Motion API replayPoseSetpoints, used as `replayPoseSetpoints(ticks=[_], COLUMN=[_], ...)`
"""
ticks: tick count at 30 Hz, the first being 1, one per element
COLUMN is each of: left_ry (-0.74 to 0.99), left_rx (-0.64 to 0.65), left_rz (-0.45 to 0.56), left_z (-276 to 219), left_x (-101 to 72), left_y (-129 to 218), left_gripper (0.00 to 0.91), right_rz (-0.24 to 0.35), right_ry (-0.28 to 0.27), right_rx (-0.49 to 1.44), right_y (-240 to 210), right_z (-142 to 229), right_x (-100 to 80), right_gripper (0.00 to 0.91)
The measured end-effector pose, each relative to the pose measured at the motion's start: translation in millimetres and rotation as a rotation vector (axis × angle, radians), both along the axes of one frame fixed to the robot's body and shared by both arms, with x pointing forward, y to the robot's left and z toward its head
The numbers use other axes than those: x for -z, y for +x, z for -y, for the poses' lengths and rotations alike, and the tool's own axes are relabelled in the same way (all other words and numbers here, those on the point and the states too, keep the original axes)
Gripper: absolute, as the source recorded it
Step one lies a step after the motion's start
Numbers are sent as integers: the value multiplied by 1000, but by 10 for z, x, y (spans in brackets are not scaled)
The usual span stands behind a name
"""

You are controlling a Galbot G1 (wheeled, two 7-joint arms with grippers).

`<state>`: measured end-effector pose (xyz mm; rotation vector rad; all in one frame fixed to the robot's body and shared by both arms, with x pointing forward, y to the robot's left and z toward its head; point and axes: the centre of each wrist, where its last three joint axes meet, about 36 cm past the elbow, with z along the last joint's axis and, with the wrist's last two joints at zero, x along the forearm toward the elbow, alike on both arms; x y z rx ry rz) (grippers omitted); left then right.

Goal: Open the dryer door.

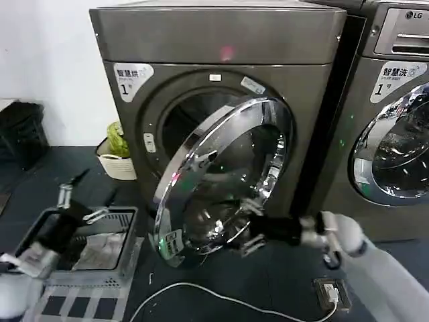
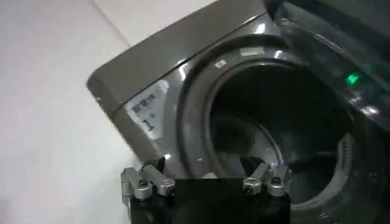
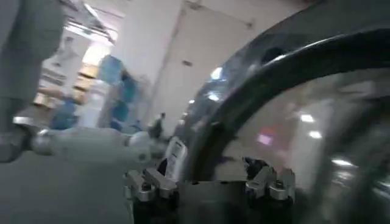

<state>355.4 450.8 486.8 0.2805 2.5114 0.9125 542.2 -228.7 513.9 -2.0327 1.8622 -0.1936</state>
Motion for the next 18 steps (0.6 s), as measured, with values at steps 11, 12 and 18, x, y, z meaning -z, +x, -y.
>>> replayPoseSetpoints(ticks=[11,12,18], left_ry=[11,13,41], left_rx=[129,145,260], left_rz=[-14,-14,-16], left_z=[276,303,521], left_x=[81,83,134], left_y=[540,582,841], left_gripper=[907,907,907], right_rz=[25,38,102], right_ry=[0,0,59], right_rx=[305,349,626], right_y=[-514,-597,-1271], right_z=[956,1045,1543], right_x=[38,37,-7], right_gripper=[907,907,907])
